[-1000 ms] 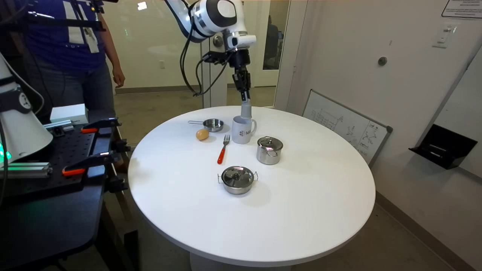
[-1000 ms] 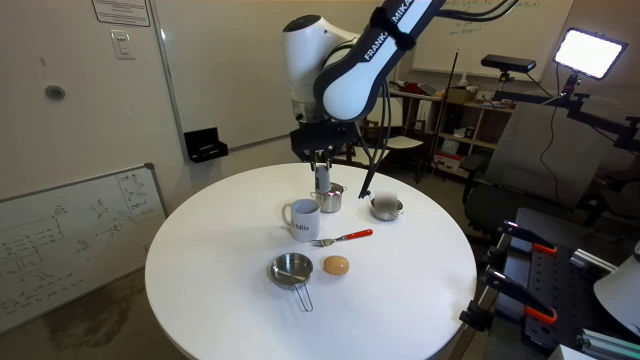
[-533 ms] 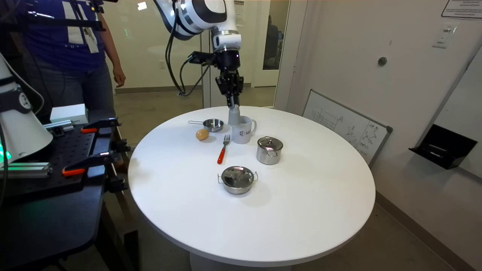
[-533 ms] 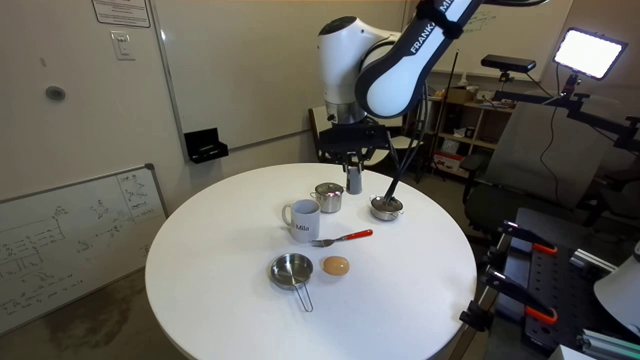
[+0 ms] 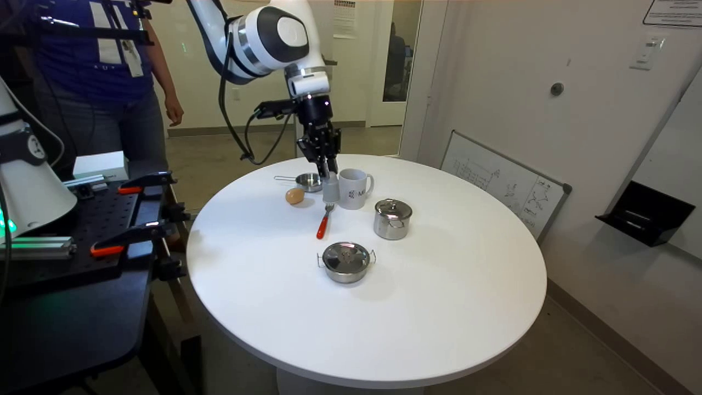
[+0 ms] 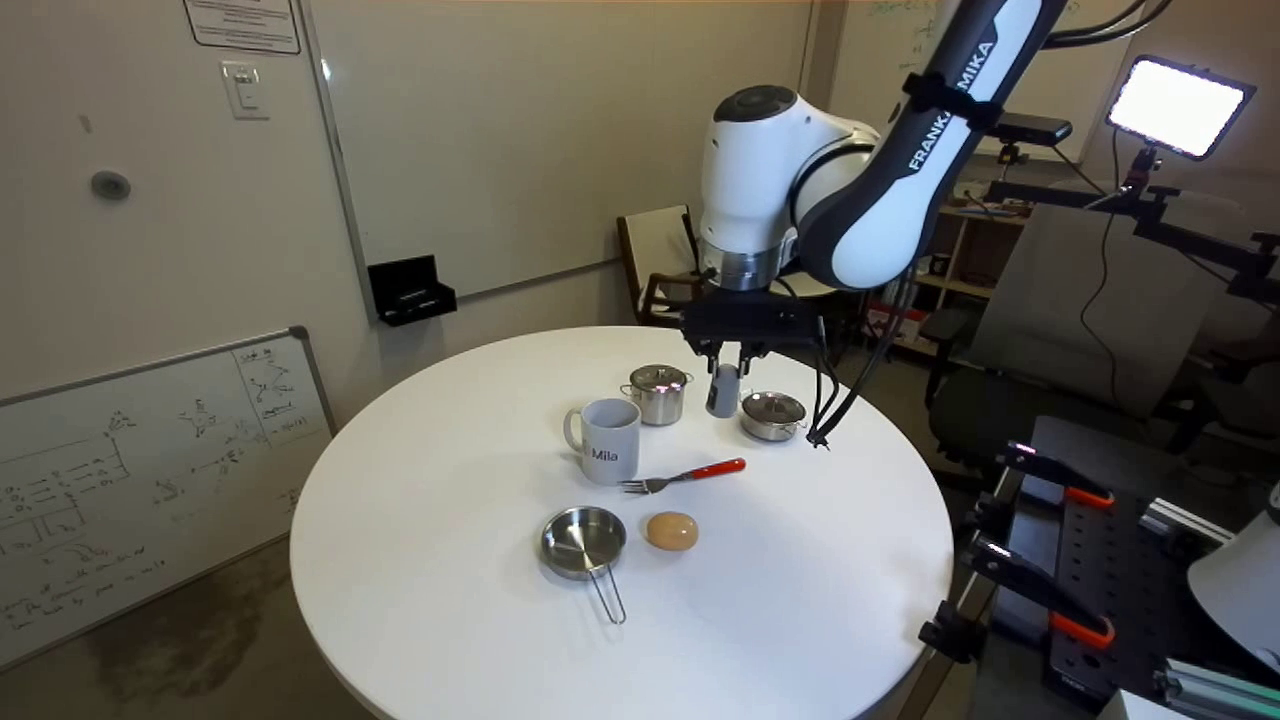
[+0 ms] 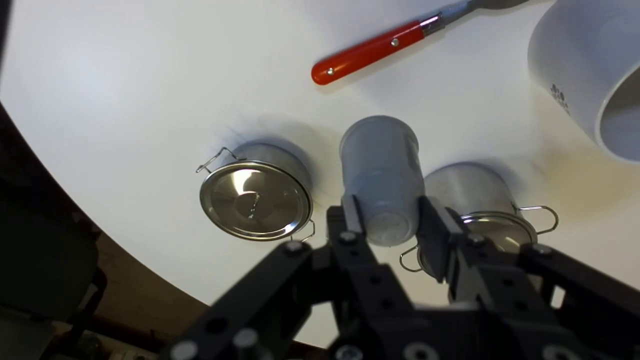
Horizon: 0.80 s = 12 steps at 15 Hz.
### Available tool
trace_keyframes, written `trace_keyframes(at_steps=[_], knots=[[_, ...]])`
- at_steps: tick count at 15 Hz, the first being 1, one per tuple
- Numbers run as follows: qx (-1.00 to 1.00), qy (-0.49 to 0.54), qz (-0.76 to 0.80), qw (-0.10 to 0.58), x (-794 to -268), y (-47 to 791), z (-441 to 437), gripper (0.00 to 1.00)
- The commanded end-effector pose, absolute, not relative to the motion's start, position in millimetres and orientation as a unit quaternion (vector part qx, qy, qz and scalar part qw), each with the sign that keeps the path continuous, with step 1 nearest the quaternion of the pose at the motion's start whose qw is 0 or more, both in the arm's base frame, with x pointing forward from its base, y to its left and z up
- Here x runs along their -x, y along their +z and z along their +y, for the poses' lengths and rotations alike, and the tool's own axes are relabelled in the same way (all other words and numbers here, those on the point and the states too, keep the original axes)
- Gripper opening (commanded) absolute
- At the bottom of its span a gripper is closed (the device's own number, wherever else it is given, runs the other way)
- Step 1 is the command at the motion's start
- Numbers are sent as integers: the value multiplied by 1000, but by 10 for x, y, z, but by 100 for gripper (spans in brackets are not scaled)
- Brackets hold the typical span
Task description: Remove the salt cellar from the mug cup
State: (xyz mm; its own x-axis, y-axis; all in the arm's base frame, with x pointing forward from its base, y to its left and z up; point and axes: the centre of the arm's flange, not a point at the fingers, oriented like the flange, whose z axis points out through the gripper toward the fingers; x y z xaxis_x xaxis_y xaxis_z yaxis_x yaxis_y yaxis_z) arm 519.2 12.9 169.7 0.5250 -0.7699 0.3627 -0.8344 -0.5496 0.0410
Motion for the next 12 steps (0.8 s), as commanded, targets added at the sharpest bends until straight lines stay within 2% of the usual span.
trace_keyframes(at_steps=[1, 12], knots=[[-869, 164, -457, 95, -5117, 1583, 129, 8], [-882, 156, -425, 129, -5459, 1270, 190, 8]])
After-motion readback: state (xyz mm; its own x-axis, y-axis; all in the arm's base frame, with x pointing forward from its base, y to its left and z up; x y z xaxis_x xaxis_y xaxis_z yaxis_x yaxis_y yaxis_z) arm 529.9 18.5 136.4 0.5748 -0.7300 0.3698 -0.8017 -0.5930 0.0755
